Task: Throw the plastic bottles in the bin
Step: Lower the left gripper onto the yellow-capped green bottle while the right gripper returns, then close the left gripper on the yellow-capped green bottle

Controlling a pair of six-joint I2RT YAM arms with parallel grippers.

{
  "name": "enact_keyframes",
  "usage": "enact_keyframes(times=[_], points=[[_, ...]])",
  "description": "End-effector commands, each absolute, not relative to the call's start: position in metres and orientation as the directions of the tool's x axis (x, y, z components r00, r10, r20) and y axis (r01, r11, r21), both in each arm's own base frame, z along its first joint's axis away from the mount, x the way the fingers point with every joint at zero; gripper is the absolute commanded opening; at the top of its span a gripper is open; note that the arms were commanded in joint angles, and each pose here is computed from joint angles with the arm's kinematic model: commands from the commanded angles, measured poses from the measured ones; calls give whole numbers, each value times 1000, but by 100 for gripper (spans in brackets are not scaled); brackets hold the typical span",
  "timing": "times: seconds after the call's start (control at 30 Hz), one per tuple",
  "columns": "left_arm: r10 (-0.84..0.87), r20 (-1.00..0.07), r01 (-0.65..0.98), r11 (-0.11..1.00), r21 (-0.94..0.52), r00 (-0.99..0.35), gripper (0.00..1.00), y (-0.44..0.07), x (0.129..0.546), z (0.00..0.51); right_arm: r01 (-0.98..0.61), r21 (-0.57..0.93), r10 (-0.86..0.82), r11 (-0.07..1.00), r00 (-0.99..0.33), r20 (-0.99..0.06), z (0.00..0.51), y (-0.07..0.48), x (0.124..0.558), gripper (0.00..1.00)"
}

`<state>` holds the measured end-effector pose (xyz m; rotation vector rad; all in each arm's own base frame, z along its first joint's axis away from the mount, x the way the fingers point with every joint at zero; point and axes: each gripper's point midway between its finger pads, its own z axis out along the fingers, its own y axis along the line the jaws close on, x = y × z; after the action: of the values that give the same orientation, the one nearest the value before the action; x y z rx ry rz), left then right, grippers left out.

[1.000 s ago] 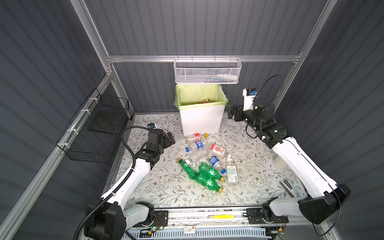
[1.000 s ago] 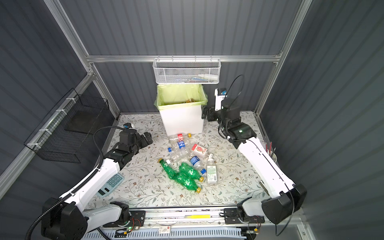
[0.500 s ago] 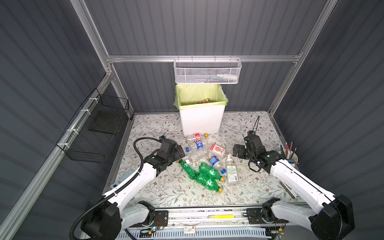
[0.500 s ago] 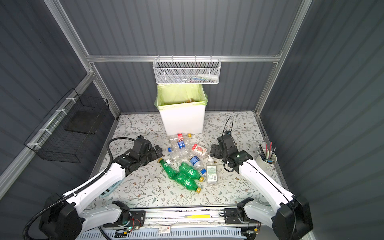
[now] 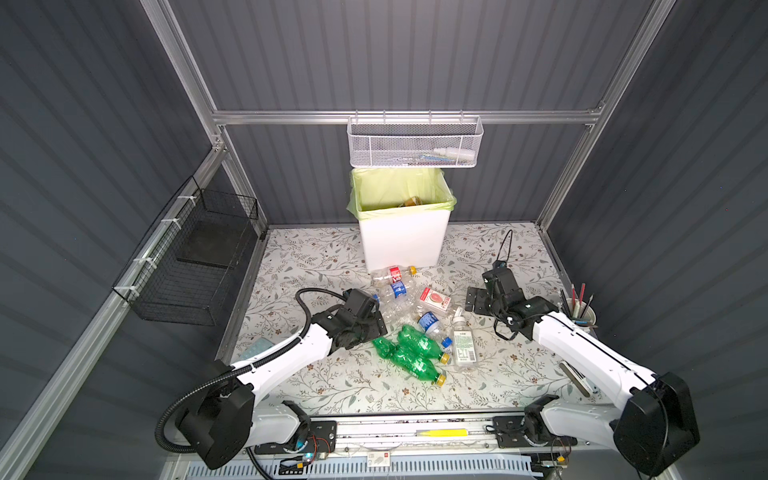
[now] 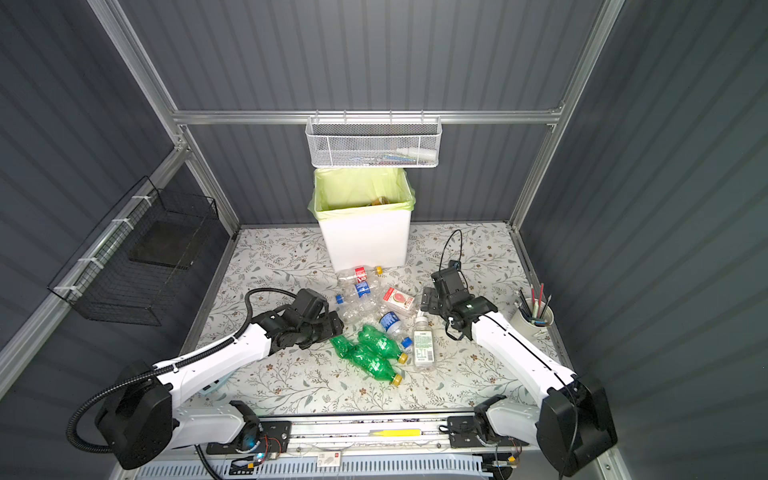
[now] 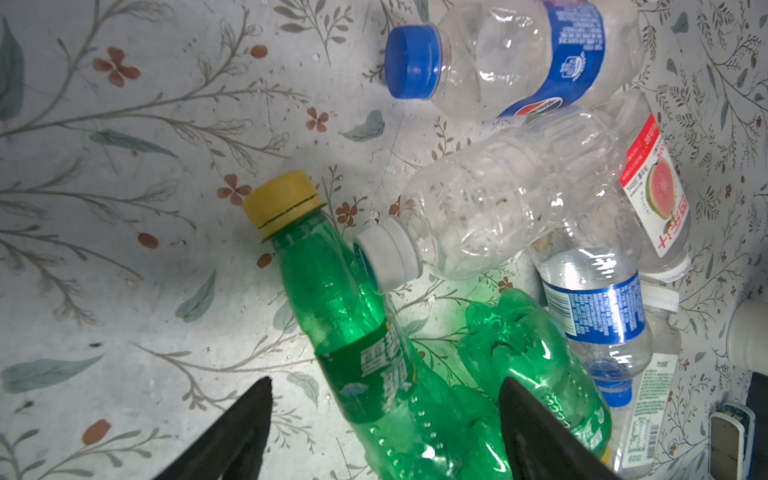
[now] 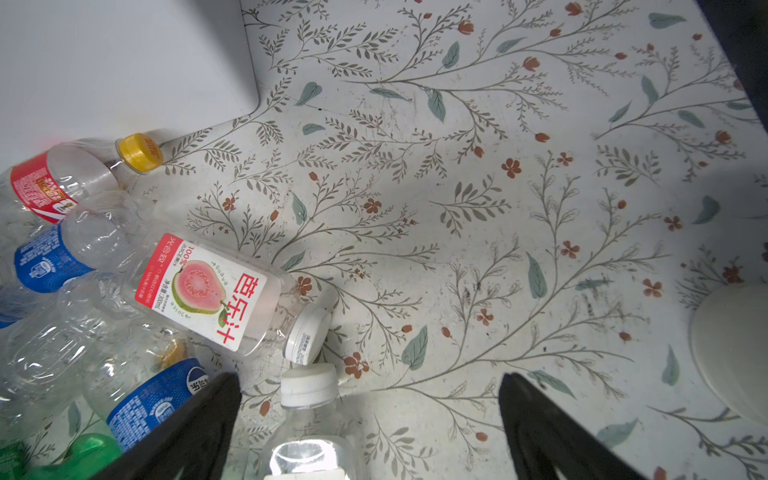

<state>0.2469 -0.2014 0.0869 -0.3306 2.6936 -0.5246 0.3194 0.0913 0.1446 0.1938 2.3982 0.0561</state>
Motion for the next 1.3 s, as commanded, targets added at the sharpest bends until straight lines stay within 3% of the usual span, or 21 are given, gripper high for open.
enact_keyframes(times=[0.0,0.37,0.6,1.27], points=[[-313,-229,-209,898,-387,-922,84,-201,232,68,131,88,156,987,-704,-693,157,87,325,99],[-340,-204,-252,897,-362,-918,79,-201,235,53,143,95,169,985,-705,-689,151,82,320,99],[-383,-201,-297,886,-358,-902,70,-195,232,44,145,92,168,985,-706,-688,150,80,318,99],[-510,-269,-378,827,-417,-817,31,-181,241,47,140,80,156,987,-707,-689,151,79,318,99]])
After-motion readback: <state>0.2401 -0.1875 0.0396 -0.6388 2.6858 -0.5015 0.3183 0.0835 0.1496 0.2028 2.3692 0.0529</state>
